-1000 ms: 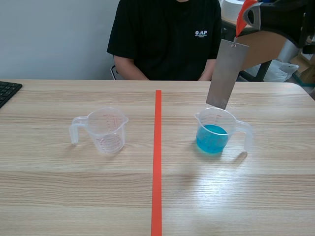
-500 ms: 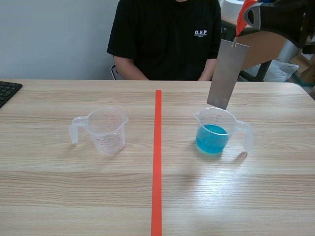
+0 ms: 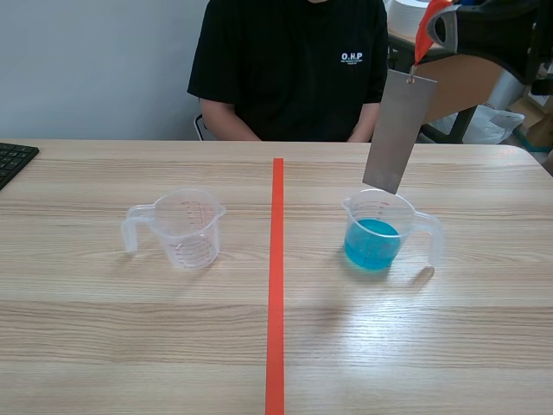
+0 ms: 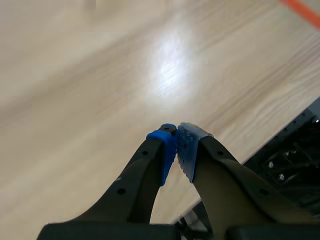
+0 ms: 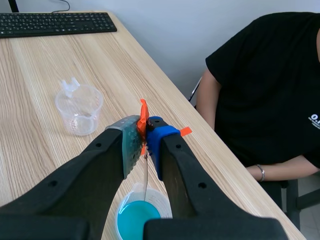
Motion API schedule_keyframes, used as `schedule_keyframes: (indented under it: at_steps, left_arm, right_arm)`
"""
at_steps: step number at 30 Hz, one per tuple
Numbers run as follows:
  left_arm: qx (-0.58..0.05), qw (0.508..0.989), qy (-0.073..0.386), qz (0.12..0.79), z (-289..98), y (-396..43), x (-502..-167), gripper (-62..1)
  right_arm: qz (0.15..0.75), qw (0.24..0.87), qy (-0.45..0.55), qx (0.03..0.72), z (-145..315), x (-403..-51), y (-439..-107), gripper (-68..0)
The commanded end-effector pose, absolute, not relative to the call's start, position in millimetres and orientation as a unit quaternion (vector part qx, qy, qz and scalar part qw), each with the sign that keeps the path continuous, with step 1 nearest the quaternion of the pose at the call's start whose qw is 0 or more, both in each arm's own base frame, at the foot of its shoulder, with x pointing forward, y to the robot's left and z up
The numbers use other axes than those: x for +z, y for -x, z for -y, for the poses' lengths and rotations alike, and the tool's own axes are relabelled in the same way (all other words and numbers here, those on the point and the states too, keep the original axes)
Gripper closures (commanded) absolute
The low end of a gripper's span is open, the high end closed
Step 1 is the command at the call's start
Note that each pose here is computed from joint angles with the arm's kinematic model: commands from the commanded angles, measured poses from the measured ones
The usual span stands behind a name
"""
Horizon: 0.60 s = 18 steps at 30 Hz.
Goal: Do the redox reaction experiment.
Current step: 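Move the plate over the blue solution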
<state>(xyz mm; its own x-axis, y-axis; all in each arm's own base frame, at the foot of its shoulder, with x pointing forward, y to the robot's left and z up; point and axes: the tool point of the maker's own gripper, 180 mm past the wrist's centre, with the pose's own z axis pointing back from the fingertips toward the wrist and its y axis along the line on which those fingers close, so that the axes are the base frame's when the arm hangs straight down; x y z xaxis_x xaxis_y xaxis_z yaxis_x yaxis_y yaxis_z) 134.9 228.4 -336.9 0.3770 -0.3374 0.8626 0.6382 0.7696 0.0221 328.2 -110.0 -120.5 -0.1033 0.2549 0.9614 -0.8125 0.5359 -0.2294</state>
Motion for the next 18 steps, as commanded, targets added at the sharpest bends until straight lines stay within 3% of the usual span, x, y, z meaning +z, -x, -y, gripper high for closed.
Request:
schedule_keyframes:
  at_steps: [1,13,18]
  left_arm:
    - [-0.314,0.789,0.174,0.499,-216,-150,-319,-4.7]
    - [-0.427,0.646,0.225,0.592,-141,-213,-222,-4.7]
    - [-0.460,0.605,0.231,0.607,-107,-229,-203,-4.7]
  right_arm:
    - [0.623,0.615,-0.230,0.426,110,-107,-328,-1.5]
    - [0.623,0.615,-0.230,0.426,110,-107,-328,-1.5]
    - [0.623,0.615,-0.230,0.426,110,-107,-328,-1.5]
